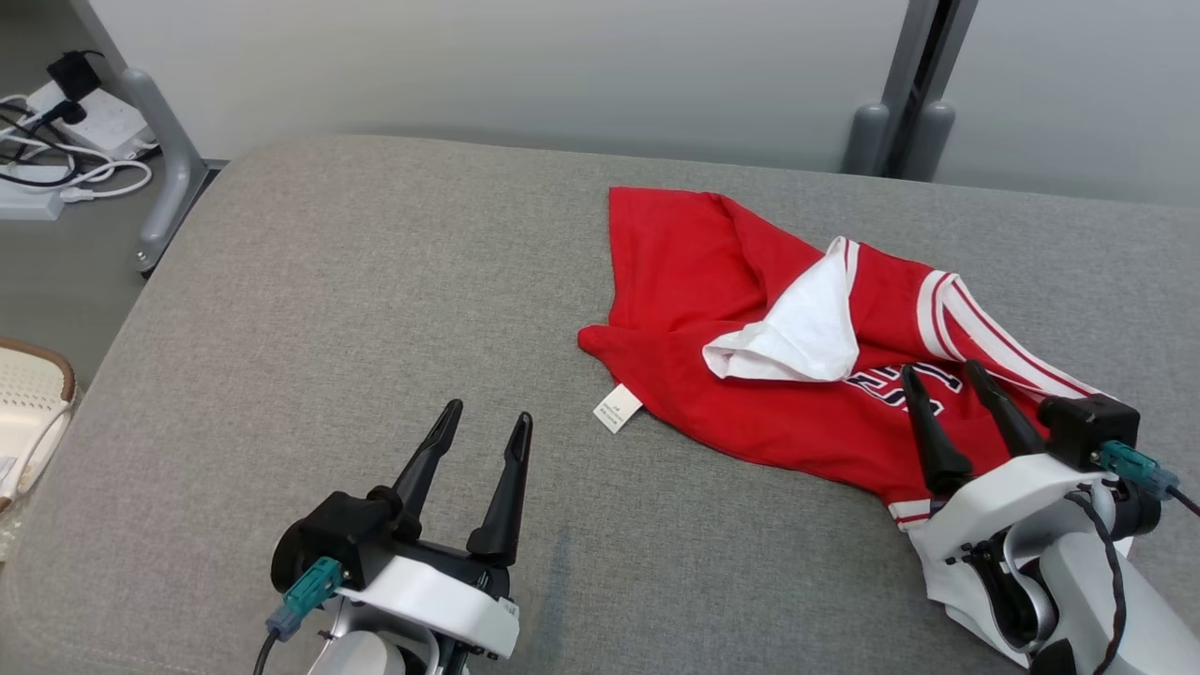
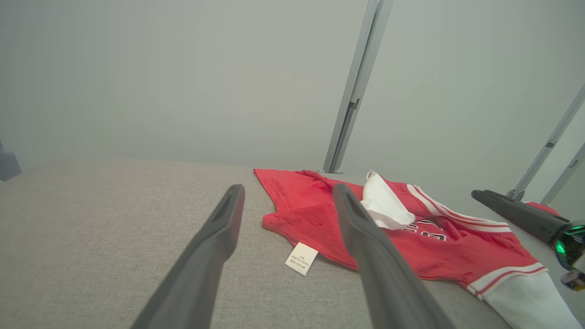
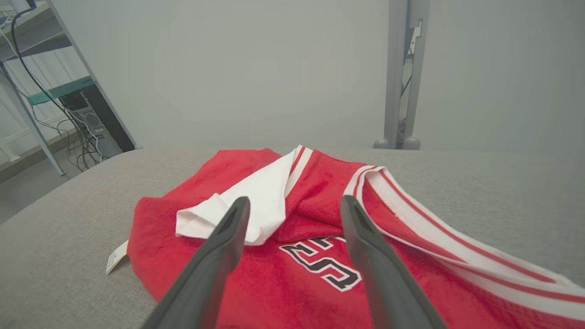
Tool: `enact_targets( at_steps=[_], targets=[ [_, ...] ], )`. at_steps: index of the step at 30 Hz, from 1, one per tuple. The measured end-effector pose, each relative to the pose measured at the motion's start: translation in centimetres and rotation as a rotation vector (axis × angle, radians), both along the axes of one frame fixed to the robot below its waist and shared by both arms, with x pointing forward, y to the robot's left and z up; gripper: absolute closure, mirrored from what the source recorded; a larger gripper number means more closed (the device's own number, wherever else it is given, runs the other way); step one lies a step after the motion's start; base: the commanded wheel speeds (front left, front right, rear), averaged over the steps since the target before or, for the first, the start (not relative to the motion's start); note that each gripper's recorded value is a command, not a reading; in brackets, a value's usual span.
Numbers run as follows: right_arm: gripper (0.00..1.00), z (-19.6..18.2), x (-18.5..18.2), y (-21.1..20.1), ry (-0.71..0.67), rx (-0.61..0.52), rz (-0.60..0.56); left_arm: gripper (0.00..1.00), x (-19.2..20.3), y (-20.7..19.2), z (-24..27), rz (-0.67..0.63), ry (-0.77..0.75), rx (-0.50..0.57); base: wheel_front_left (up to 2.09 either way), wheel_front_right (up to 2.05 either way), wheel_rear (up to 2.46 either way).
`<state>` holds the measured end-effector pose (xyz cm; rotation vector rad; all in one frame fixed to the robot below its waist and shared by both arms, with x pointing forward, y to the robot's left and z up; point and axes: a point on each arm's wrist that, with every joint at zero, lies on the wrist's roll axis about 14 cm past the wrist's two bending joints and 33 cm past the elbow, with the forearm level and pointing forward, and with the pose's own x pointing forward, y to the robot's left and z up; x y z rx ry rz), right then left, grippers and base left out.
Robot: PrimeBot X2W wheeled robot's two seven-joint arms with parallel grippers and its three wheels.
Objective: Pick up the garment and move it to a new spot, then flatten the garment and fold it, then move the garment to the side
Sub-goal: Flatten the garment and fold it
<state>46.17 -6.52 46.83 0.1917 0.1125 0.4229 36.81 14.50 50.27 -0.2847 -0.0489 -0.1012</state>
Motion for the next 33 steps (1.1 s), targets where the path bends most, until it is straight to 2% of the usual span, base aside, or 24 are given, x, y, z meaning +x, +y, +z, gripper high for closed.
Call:
enact_targets(
  at_steps=[6,15,22,23,24,33],
  targets=[
    [0.00,-3.1,0.8,2.6,0.141,0.001,0.059,0.00,-0.3,0.7,-0.6,0.024,0.022,-0.002,0.00,0.00,0.00],
    [0.00,-5.7,2.1,4.4,0.293,0.060,0.059,0.00,-1.0,2.0,-1.2,0.073,0.045,-0.001,0.00,0.00,0.00],
    [0.00,-6.2,2.4,5.5,0.342,0.093,0.071,0.00,-1.3,2.5,-1.4,0.091,0.055,0.001,0.00,0.00,0.00],
    [0.16,-6.3,2.4,5.7,0.348,0.089,0.080,0.00,-1.3,2.6,-1.5,0.094,0.056,0.002,0.00,0.00,0.00],
    [1.00,-6.2,2.4,6.0,0.347,0.088,0.089,0.00,-1.3,2.7,-1.5,0.097,0.057,0.003,0.00,0.00,0.00],
    [1.00,-4.4,3.5,6.4,0.293,0.111,0.096,0.00,-1.5,2.6,-1.2,0.097,0.049,0.009,0.00,0.00,0.00]
  ],
)
